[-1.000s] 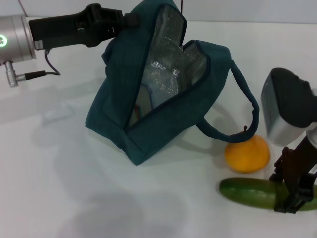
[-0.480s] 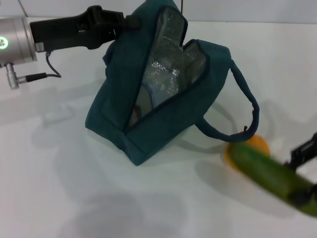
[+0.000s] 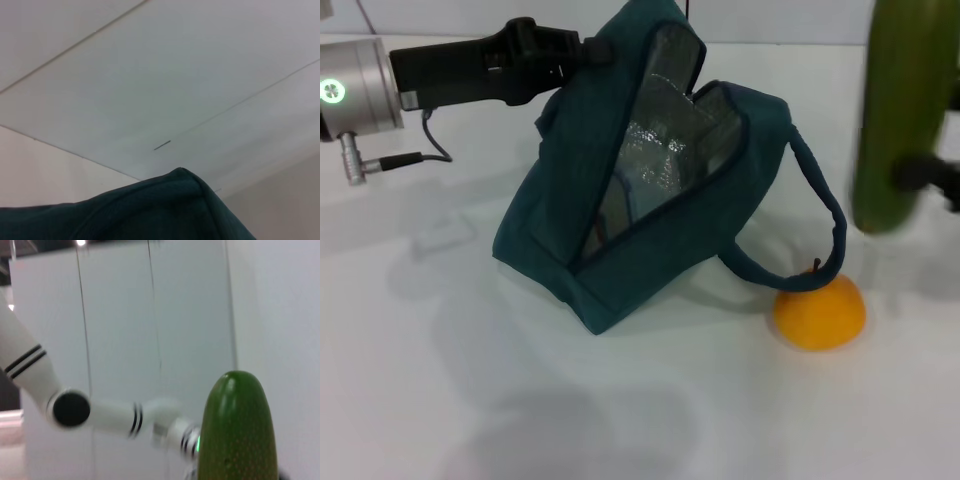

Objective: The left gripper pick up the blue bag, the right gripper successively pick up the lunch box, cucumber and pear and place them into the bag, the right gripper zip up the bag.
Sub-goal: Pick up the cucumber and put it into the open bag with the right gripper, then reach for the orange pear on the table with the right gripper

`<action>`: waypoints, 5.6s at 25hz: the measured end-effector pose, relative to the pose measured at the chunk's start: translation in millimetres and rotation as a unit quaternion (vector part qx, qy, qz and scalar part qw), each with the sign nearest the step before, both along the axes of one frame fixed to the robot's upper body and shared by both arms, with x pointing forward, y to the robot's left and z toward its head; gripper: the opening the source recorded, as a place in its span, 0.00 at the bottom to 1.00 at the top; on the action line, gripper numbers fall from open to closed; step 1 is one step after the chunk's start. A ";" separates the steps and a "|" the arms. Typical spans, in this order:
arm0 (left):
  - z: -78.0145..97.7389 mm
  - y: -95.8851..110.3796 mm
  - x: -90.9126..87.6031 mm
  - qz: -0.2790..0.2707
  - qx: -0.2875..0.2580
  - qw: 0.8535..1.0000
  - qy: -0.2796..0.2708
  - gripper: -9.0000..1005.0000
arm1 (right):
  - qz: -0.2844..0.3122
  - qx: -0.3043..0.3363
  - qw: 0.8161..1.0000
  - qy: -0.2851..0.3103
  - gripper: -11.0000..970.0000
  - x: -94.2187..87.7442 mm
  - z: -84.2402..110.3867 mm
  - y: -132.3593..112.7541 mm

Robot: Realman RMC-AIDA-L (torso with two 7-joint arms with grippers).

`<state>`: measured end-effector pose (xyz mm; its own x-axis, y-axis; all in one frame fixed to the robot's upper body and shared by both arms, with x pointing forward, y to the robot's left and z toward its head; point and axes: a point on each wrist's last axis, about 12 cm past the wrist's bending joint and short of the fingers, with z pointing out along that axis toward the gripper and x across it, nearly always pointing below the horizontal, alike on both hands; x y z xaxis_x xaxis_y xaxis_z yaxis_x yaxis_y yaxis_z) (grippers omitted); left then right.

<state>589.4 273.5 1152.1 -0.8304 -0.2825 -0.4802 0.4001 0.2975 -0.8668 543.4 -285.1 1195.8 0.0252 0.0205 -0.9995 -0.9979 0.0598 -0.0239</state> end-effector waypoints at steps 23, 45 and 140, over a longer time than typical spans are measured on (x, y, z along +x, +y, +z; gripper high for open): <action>-1.4 -5.8 -2.8 -0.012 -0.010 1.000 0.010 0.08 | 0.035 -0.108 0.963 -0.243 0.65 33.6 -44.2 145.0; -2.7 -1.0 -4.9 -0.008 -0.012 1.000 0.017 0.08 | -0.056 -0.241 0.929 -0.274 0.65 35.0 -53.8 118.2; -36.6 41.4 -10.7 0.130 0.039 0.991 0.018 0.08 | -0.134 -0.116 0.978 0.108 0.78 -45.1 -100.7 -24.8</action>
<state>578.7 315.0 1115.5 -0.7519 -0.4518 -0.4801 0.2705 0.4528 -0.8496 498.2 -309.9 1095.1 -0.2137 -0.1866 -0.9589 -0.9305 0.3376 0.1417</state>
